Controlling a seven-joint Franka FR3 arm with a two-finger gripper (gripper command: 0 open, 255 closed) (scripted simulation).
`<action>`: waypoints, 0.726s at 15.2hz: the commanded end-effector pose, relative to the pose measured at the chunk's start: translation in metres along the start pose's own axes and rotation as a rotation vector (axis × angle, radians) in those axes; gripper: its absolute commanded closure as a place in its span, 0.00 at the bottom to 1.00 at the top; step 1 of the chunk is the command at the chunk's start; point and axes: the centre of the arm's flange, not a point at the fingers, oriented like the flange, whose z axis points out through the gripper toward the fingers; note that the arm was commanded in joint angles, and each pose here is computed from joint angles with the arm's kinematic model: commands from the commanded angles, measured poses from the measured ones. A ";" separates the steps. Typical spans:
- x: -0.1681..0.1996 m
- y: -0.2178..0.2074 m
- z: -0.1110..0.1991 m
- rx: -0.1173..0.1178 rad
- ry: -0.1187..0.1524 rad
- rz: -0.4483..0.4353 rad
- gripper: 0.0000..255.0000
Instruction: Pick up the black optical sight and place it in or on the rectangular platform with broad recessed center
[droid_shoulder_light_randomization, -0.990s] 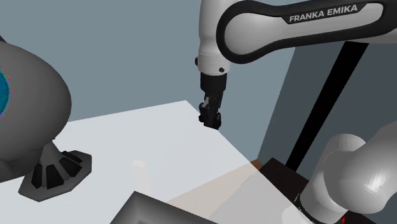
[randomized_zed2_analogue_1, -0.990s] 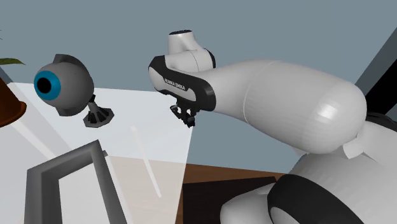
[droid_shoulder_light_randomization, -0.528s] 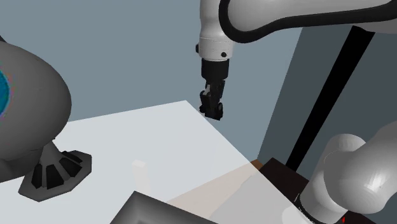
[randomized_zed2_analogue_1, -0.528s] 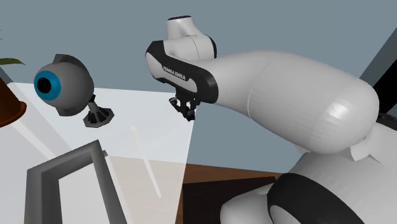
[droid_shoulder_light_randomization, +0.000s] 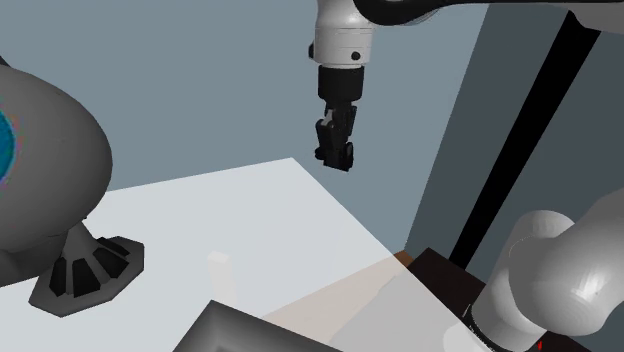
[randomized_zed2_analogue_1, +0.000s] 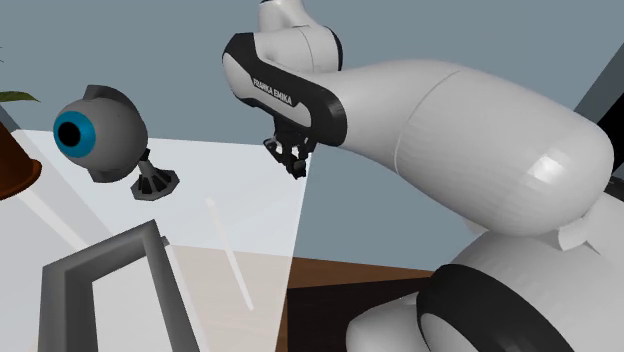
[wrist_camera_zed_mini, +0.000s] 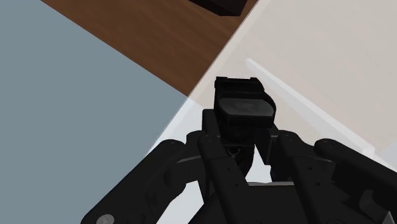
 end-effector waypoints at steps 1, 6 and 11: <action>0.000 0.000 -0.011 0.000 0.000 0.000 1.00; -0.001 0.001 -0.038 0.000 0.000 0.000 1.00; -0.003 0.001 -0.064 0.000 0.000 0.000 1.00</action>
